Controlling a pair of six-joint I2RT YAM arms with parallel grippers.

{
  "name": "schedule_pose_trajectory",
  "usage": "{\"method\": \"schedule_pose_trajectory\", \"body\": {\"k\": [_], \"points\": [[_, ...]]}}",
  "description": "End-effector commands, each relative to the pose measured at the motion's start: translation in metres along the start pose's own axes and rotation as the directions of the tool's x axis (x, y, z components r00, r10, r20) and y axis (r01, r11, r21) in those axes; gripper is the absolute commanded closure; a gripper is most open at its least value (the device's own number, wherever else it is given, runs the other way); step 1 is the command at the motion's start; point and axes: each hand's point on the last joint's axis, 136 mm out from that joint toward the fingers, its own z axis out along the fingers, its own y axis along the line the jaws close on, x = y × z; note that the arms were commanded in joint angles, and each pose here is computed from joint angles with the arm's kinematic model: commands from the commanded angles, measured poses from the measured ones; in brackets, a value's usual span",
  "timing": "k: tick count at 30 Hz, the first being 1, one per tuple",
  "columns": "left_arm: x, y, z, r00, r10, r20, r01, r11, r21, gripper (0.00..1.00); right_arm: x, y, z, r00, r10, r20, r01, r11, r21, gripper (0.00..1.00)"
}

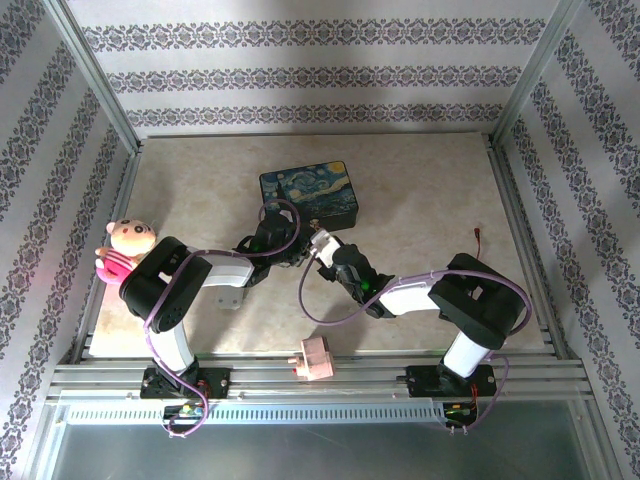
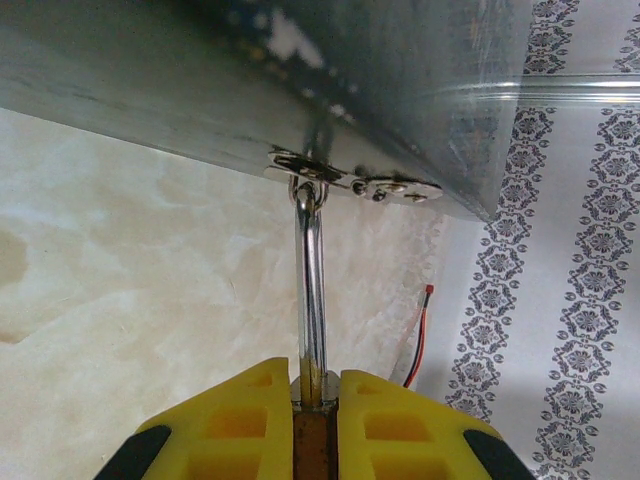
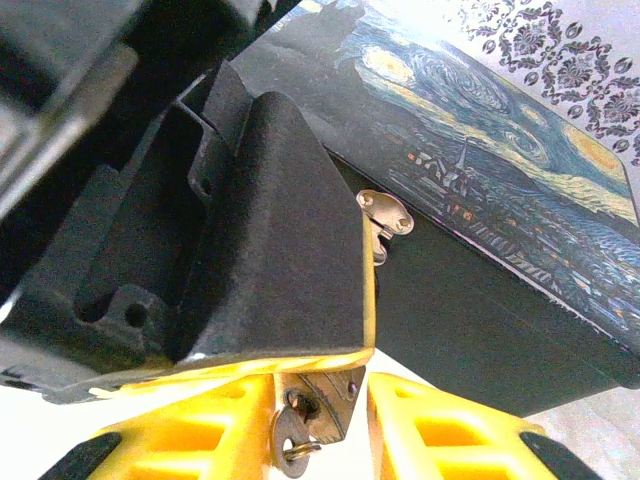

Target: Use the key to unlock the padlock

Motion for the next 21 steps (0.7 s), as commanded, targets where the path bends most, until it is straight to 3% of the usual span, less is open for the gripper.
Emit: {"method": "schedule_pose_trajectory", "body": {"k": [1, 12, 21], "points": [[0.013, 0.014, 0.003, 0.998, -0.001, -0.062, -0.002, 0.998, -0.055, 0.95, -0.004, -0.005, 0.001, 1.0, 0.001, 0.023, -0.002, 1.0, 0.015, 0.71], [0.013, 0.015, 0.002, 0.998, -0.002, -0.056, -0.001, 0.998, -0.056, 0.95, 0.018, 0.0, -0.005, 0.998, -0.034, -0.047, 0.034, 0.999, -0.01, 0.75], [0.013, 0.015, 0.003, 0.998, 0.0, -0.06, -0.003, 0.998, -0.056, 0.95, 0.008, -0.003, 0.002, 0.999, -0.022, -0.03, 0.022, 1.0, 0.014, 0.76]]}}
